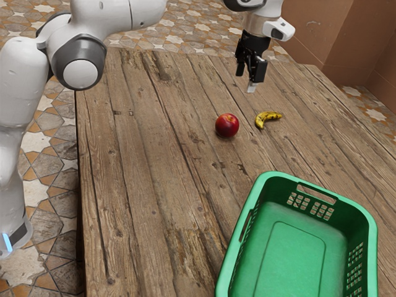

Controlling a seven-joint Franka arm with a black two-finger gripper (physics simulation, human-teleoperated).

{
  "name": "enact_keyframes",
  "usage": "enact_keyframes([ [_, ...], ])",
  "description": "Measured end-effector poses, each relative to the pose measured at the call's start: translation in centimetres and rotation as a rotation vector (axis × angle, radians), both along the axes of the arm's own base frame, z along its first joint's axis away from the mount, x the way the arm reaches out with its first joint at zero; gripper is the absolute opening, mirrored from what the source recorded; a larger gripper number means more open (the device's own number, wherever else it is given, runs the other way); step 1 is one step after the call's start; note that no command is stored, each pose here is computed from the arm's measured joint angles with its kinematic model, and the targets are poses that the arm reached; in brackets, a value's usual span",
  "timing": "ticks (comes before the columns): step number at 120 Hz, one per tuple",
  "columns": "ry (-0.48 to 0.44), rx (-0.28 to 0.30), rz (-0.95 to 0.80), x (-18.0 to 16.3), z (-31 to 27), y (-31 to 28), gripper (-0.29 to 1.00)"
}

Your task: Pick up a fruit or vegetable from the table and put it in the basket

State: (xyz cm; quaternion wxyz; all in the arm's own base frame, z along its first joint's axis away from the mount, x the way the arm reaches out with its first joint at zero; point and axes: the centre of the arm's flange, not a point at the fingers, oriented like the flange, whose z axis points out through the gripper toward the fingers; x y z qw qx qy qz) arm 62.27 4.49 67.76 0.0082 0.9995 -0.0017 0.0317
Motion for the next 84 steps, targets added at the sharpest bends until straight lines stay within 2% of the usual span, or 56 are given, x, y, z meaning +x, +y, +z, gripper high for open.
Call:
enact_keyframes([
  [51,-0.028,0.02,0.004,-0.9,1.6,1.5,0.7],
  [64,0.011,0.038,0.061,0.1,-1.1,6.0,0.7],
  [75,0.058,0.046,0.108,1.8,-5.7,10.9,0.7],
  [84,0.062,0.053,0.108,3.2,-8.5,13.0,0.7],
])
